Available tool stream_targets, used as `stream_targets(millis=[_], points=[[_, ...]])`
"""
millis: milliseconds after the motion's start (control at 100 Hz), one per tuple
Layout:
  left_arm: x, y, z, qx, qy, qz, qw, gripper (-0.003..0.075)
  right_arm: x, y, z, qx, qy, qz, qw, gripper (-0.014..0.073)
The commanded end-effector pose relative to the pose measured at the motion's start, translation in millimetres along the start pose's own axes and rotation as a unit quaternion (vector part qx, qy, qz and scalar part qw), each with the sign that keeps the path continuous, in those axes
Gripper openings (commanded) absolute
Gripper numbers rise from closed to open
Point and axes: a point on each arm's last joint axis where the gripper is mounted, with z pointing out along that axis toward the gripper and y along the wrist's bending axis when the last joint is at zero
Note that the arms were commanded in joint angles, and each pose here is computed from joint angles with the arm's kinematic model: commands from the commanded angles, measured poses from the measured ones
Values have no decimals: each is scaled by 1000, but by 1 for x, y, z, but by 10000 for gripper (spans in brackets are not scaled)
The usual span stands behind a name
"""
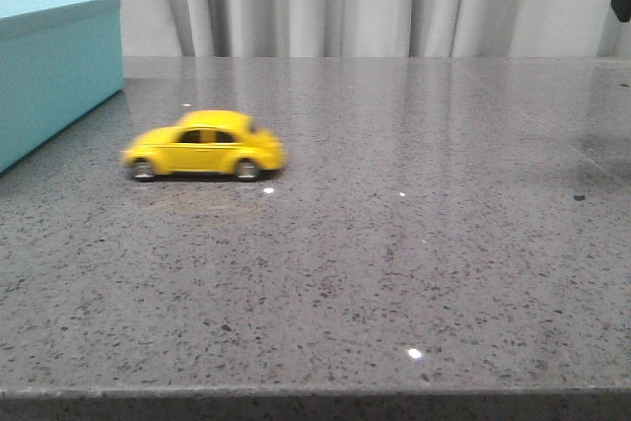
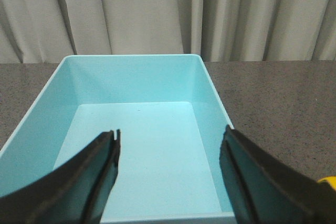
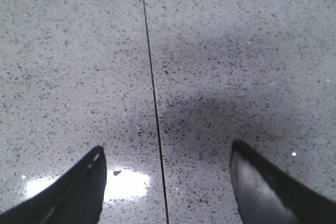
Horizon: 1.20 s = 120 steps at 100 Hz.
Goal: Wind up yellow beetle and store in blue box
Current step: 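Push the yellow car with the right gripper toward the blue box, then raise the right gripper away and lower the left gripper to the car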
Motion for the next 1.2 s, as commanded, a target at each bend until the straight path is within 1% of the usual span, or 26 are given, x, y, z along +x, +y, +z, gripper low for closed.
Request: stream_targets(millis=[0,140,270,370,490,590,660,780,830,950,1080,1120,1190], points=[[-17,-2,1,6,-34,-3,999,410,-4,-3,-20,-27,-63,-5,998,494],[-25,-4,10,11,-1,1,1000,410,5,-9,-34,-53,-105,-6,993,494],[-35,-9,22,29,28,33,999,410,13,-16,-50,-87,-160,-4,983,494],[-43,-15,31,49,49,59,996,410,21,-22,-60,-105,-190,-2,976,494],[-52,-24,47,79,91,108,987,411,30,-28,-69,-112,-205,1,972,494],[-61,-33,61,110,121,168,972,414,33,-32,-76,-115,-214,4,970,494],[-65,-41,71,134,142,212,958,429,35,-34,-81,-119,-221,5,968,494],[-70,-56,93,173,175,264,932,529,36,-34,-83,-123,-222,8,967,494],[-71,-62,102,189,187,285,921,554,36,-34,-83,-124,-222,9,967,494],[-73,-77,123,226,216,335,889,559,36,-33,-83,-130,-219,13,967,494],[-70,-92,144,269,247,391,845,554,36,-33,-83,-131,-219,14,967,494],[-68,-96,150,276,253,402,836,554,36,-33,-83,-131,-219,14,967,494],[-64,-102,161,290,262,426,816,554,36,-33,-83,-131,-219,14,967,494]])
